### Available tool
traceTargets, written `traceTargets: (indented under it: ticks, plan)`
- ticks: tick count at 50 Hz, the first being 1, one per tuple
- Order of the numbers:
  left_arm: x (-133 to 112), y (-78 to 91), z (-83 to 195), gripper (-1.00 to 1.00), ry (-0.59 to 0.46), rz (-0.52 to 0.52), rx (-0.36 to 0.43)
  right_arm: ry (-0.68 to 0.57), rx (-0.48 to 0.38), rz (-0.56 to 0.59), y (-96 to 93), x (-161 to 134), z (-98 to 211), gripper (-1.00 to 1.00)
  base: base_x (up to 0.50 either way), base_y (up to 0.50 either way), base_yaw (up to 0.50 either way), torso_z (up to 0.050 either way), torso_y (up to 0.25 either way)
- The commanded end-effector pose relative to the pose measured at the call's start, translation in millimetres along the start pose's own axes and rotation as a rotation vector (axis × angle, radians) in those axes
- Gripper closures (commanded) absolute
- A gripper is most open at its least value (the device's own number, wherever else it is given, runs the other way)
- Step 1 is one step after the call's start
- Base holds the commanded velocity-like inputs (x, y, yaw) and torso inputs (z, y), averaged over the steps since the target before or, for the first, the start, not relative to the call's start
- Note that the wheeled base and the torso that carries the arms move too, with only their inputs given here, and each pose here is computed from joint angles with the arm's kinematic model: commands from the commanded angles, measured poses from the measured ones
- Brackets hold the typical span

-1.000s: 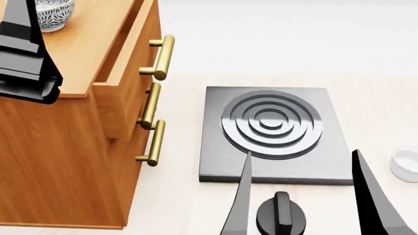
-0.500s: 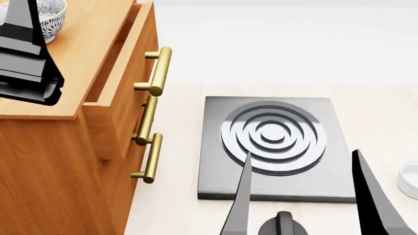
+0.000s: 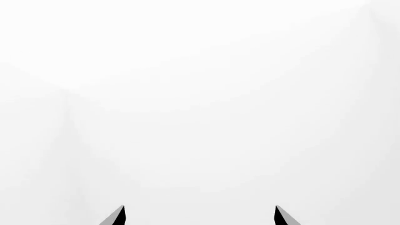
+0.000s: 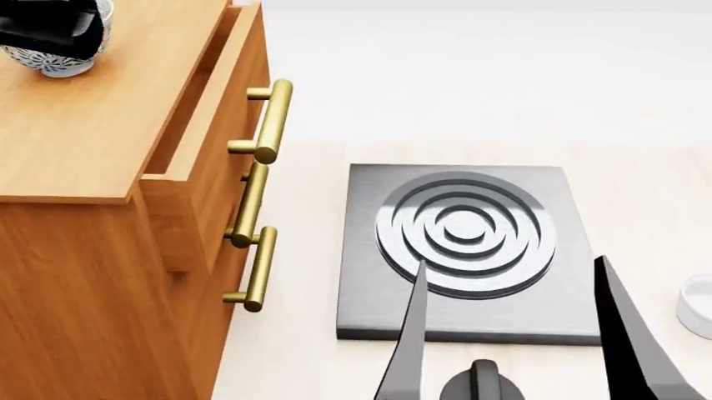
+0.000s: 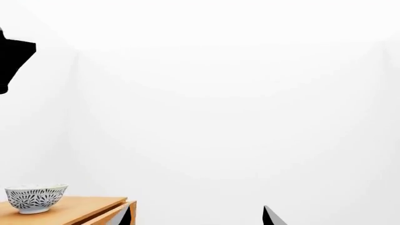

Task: Pick the akita bowl on the wooden cabinet and place it on the plate.

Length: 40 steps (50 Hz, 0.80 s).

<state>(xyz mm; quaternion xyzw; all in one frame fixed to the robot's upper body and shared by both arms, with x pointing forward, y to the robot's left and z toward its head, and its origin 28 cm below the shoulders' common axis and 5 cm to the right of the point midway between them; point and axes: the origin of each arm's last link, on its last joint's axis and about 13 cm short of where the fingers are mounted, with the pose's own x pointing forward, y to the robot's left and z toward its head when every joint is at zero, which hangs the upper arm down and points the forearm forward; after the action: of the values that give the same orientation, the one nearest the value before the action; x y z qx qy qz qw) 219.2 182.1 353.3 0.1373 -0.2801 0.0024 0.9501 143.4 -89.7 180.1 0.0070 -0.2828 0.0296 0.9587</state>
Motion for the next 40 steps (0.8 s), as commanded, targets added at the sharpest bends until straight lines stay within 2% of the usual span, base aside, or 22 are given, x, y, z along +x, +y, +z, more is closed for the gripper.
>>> traceTargets:
  ticks: [1,2,5,8,9,10,12,13,14,19,24,31,32,34,35,36,40]
  plan:
    - [29,0.1,14,-1.0,0.058,0.009,0.022,0.007,-0.005,-0.007,-1.7,1,-2,-1.0,0.0,0.0,0.0,0.0,0.0]
    - [35,2.6,15,-1.0,0.083,-0.019,-0.016,0.003,-0.004,-0.008,-1.8,1,0,-1.0,0.0,0.0,0.0,0.0,0.0]
    - [44,6.6,21,-1.0,0.084,-0.005,-0.034,0.002,-0.005,-0.009,-1.8,0,0,-1.0,0.0,0.0,0.0,0.0,0.0]
    - [58,9.9,25,-1.0,0.072,0.002,-0.019,0.0,-0.006,-0.007,-1.2,0,0,-1.0,0.0,0.0,0.0,0.0,0.0]
    - [68,11.4,28,-1.0,0.087,-0.015,0.008,0.001,-0.007,-0.007,-1.2,0,0,-1.0,0.0,0.0,0.0,0.0,0.0]
    - [78,13.3,30,-1.0,0.106,-0.02,-0.033,0.0,-0.006,-0.008,-1.4,0,0,-1.0,0.0,0.0,0.0,0.0,0.0]
    - [88,14.6,32,-1.0,0.102,-0.02,-0.008,0.0,-0.008,-0.009,-1.7,0,0,-1.0,0.0,0.0,0.0,0.0,0.0]
    - [96,17.8,35,-1.0,0.092,0.016,-0.025,0.002,-0.006,-0.009,-1.9,0,-1,-1.0,0.0,0.0,0.0,0.0,0.0]
    - [102,19.6,38,-1.0,0.101,0.001,-0.058,0.003,-0.008,-0.01,-2.0,0,-1,-1.0,0.0,0.0,0.0,0.0,0.0]
    - [128,22.7,43,-1.0,0.111,0.021,-0.043,-0.002,-0.012,-0.014,-2.9,0,1,-1.0,0.0,0.0,0.0,0.0,0.0]
    - [150,27.5,45,-1.0,0.187,0.029,-0.029,0.002,-0.012,-0.012,-2.8,0,-1,-1.0,0.0,0.0,0.0,0.0,0.0]
    - [178,33.0,47,-1.0,0.278,-0.003,-0.077,0.012,-0.016,-0.013,-3.9,1,-4,-1.0,0.0,0.0,0.0,0.0,0.0]
    - [184,32.5,46,-1.0,0.297,-0.033,-0.09,0.015,-0.014,-0.013,-4.1,1,-5,-1.0,0.0,0.0,0.0,0.0,0.0]
    - [189,32.3,44,-1.0,0.313,-0.036,-0.091,0.017,-0.015,-0.015,-4.3,2,-6,-1.0,0.0,0.0,0.0,0.0,0.0]
    - [193,32.6,41,-1.0,0.361,-0.023,-0.063,0.018,-0.018,-0.015,-4.5,2,-6,-1.0,0.0,0.0,0.0,0.0,0.0]
    - [196,34.1,40,-1.0,0.374,-0.002,-0.081,0.02,-0.015,-0.017,-5.3,2,-6,-1.0,0.0,0.0,0.0,0.0,0.0]
    - [196,36.0,37,-1.0,0.444,-0.028,-0.084,0.027,-0.016,-0.02,-5.8,2,-8,-1.0,0.0,0.0,0.0,0.0,0.0]
